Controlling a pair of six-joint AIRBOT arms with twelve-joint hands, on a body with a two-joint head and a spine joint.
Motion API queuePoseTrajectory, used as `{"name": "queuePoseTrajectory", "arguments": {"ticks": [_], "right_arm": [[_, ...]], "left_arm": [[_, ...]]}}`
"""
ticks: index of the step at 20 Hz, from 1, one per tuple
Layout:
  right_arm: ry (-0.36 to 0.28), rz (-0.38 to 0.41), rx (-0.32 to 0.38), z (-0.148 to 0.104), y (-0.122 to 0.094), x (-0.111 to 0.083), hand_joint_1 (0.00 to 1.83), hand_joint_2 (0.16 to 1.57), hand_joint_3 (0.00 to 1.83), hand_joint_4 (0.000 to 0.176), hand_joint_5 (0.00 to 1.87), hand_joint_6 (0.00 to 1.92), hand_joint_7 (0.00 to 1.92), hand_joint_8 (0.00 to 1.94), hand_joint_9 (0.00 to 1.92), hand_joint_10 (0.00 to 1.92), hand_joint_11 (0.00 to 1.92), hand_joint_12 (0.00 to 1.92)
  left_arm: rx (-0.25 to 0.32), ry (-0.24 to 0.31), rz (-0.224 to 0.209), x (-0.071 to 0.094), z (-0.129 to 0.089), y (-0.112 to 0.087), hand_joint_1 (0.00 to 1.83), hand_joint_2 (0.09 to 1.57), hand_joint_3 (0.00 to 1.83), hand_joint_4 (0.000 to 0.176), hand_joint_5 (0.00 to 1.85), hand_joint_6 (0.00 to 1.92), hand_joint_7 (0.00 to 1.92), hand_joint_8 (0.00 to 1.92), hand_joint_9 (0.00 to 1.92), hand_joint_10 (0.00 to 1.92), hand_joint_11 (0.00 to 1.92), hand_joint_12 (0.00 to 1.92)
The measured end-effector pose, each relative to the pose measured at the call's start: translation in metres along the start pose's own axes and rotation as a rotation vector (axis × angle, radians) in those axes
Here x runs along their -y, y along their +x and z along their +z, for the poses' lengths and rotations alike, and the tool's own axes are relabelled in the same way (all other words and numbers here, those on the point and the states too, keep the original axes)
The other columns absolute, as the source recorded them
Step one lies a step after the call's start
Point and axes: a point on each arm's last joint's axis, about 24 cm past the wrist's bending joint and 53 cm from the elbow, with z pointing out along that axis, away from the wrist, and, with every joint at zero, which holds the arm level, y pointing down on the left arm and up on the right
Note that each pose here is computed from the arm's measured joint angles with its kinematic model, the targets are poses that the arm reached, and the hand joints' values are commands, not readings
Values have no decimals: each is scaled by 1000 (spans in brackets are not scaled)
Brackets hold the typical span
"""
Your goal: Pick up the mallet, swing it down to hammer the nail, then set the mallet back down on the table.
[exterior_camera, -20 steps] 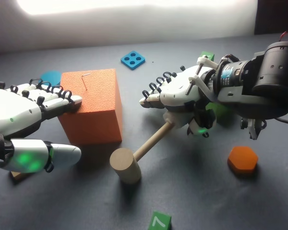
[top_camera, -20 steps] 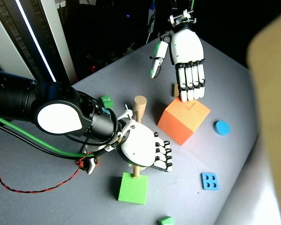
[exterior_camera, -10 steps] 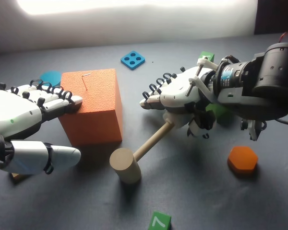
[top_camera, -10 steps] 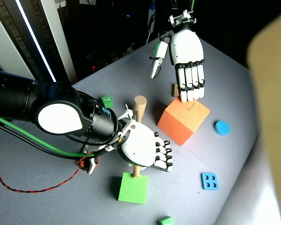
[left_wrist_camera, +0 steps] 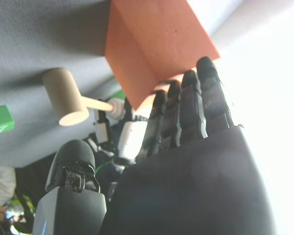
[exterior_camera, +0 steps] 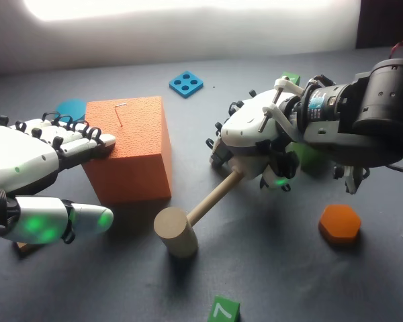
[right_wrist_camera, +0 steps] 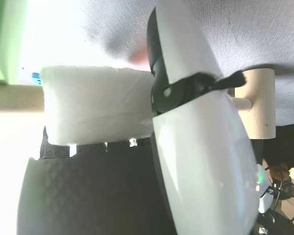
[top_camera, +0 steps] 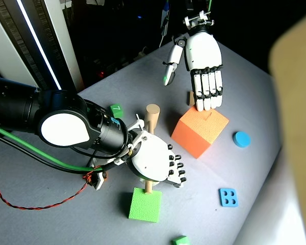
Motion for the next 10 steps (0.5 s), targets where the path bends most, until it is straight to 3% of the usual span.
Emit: {"name": "queuePoseTrajectory", "arguments": {"ticks": [1, 2, 3, 4, 5, 8, 9, 10], "right_arm": [[-3, 0, 2, 0, -1, -1, 1321, 989, 1, 0, 592, 113, 551, 186, 307, 655, 0, 1257], [-4, 0, 3, 0, -1, -1, 1290, 1007, 4, 0, 560, 601, 427, 909, 294, 1155, 67, 1548], [-4, 0, 3, 0, -1, -1, 1290, 1007, 4, 0, 560, 601, 427, 909, 294, 1155, 67, 1548], [-6, 0, 4, 0, -1, -1, 1194, 1242, 6, 0, 738, 1174, 689, 1629, 437, 1631, 297, 1828], [-10, 0, 7, 0, -2, -2, 1160, 1276, 6, 0, 733, 1249, 634, 1701, 384, 1723, 274, 1913], [-4, -3, 2, 0, 0, -2, 1181, 1246, 0, 0, 794, 1173, 698, 1618, 475, 1720, 347, 1921], [8, 2, -9, 0, 2, 2, 1127, 1222, 0, 0, 774, 1328, 615, 1832, 569, 1888, 471, 1921], [11, -1, -10, 0, 2, 2, 1121, 1214, 0, 0, 782, 1337, 611, 1919, 612, 1914, 516, 1921]], "left_arm": [[0, 0, 0, 0, 0, 0, 0, 1229, 0, 0, 122, 2, 86, 5, 73, 5, 0, 246], [-1, 0, 0, 0, 0, 0, 0, 1228, 0, 0, 127, 3, 90, 4, 77, 4, 0, 260], [-1, -1, 0, 0, 0, 0, 0, 1228, 0, 0, 127, 3, 90, 4, 77, 4, 0, 260], [-1, -1, 0, 0, 0, 0, 0, 1223, 0, 0, 115, 1, 90, 2, 81, 2, 0, 276], [-1, -1, 0, 0, 0, 0, 0, 1224, 0, 0, 116, 1, 86, 1, 76, 2, 0, 250], [-2, -1, 2, 0, 0, 0, 0, 1223, 0, 0, 129, 6, 101, 7, 88, 7, 0, 248], [-2, -1, 3, 0, 0, 0, 0, 1210, 0, 0, 104, 0, 94, 3, 88, 5, 0, 252], [-1, -1, 2, -1, 0, 0, 0, 1209, 0, 0, 108, 1, 96, 2, 90, 4, 0, 267]]}}
